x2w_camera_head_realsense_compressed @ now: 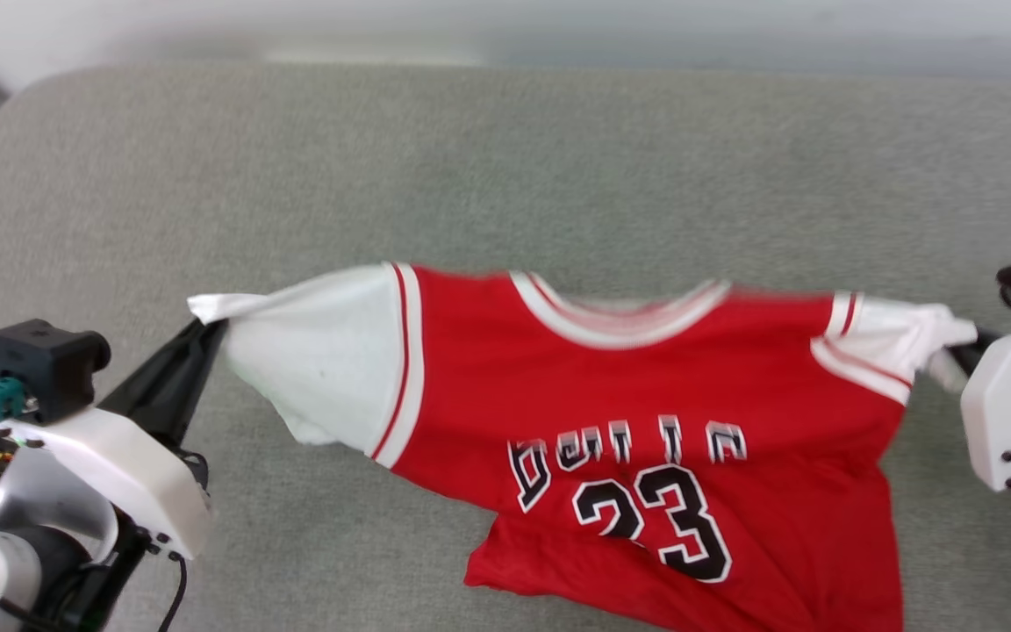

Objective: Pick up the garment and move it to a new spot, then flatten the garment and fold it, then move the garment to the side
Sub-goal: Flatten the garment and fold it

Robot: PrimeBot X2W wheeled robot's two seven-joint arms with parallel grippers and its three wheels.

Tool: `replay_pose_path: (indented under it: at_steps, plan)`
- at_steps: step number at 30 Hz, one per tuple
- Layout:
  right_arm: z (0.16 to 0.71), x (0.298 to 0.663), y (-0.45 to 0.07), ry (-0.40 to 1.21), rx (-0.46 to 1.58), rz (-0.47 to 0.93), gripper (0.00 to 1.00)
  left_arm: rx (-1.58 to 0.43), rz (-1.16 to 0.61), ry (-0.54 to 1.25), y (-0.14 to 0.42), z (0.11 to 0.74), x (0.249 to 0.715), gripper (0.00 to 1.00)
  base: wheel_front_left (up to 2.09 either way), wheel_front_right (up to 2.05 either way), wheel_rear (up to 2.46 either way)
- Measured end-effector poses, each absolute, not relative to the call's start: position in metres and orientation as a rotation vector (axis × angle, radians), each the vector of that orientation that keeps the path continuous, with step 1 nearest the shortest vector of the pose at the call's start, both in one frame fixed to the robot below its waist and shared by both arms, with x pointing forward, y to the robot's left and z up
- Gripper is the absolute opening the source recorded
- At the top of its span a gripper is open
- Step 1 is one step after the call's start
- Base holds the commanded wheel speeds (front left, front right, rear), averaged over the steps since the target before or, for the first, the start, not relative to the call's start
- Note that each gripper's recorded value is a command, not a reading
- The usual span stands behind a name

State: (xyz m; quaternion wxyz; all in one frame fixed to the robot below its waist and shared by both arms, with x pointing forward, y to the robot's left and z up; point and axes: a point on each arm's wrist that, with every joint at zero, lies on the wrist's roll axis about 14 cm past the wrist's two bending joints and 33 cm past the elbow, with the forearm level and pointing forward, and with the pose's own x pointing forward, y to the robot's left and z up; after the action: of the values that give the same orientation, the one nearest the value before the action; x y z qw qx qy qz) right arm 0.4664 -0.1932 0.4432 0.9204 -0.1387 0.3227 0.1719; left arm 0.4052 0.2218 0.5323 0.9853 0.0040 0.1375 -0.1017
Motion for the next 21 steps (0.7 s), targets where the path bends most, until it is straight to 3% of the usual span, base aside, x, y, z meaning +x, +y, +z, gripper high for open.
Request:
replay_pose_path:
  at_steps: [10, 21]
  plan:
    - [0.558, 0.466, -0.203, 0.315, -0.293, 0.312, 0.00, 0.047, -0.210, 0.005, 0.222, 0.611, 0.405, 0.00, 0.00, 0.00, 0.00]
    - [0.689, 0.433, -0.213, -0.041, -0.226, 0.281, 0.00, 0.082, -0.250, -0.282, 0.213, 0.707, 0.386, 0.00, 0.00, 0.00, 0.00]
